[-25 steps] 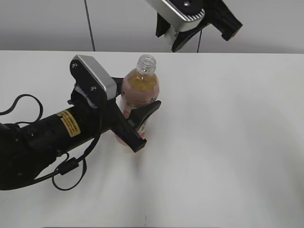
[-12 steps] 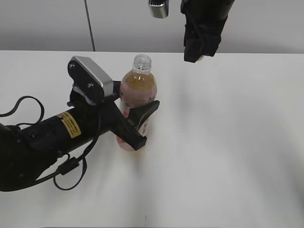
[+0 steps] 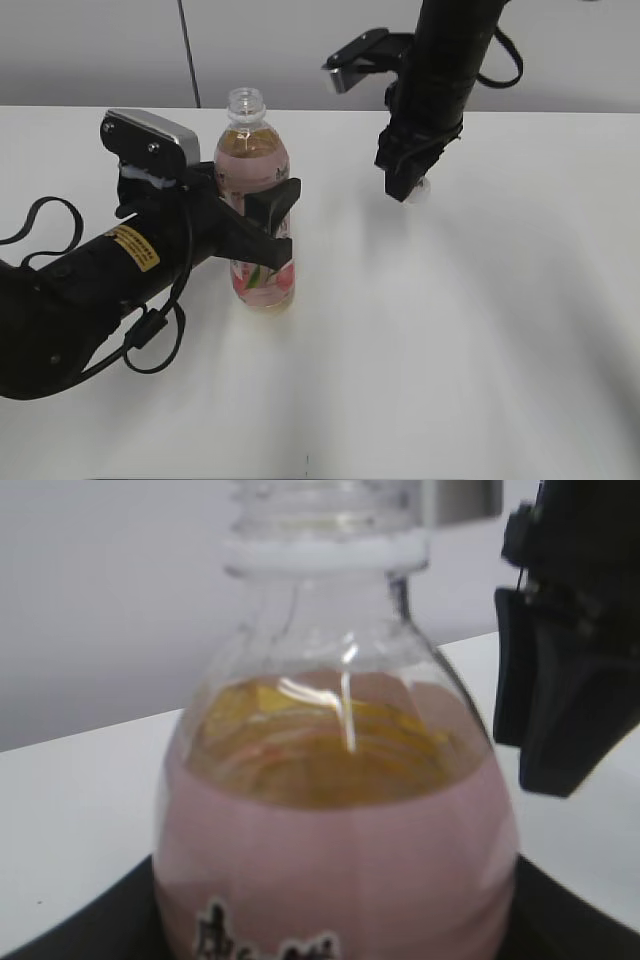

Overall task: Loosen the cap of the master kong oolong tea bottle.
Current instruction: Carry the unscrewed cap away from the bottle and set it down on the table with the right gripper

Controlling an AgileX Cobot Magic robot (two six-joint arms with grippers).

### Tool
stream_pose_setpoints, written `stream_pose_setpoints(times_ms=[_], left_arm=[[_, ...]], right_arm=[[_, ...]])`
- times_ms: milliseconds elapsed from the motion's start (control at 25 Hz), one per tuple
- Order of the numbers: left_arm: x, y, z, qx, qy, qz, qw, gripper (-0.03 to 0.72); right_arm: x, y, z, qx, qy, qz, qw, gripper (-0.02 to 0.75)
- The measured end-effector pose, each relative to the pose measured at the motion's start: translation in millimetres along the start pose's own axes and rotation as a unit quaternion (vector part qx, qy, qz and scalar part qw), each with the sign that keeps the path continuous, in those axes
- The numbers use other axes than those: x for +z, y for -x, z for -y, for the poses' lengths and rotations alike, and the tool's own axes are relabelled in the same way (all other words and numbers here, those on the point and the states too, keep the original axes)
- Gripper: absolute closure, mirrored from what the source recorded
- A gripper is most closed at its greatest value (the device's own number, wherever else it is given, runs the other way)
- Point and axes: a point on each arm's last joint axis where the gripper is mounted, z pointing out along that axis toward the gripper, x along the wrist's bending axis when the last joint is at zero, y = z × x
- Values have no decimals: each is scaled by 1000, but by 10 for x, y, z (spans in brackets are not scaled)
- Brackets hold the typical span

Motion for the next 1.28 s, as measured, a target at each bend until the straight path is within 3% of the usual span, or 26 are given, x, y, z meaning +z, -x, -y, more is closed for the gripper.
stream_pose_setpoints(times_ms=[400,680,1000,1280], left_arm=[[0,4,0,25,0,2,1000,260],[21,-5,156,38,-22,5,999,260],[34,5,210,49,-11,15,999,260],[34,11,210,50,-12,18,999,260]], right_arm=[[807,221,153,72,-65,-49,994,468],[970,253,191,92,-67,-70,991,468],[1180,235,216,100,-80,-91,988,468],[1202,204,191,112,-69,-110,985,356]])
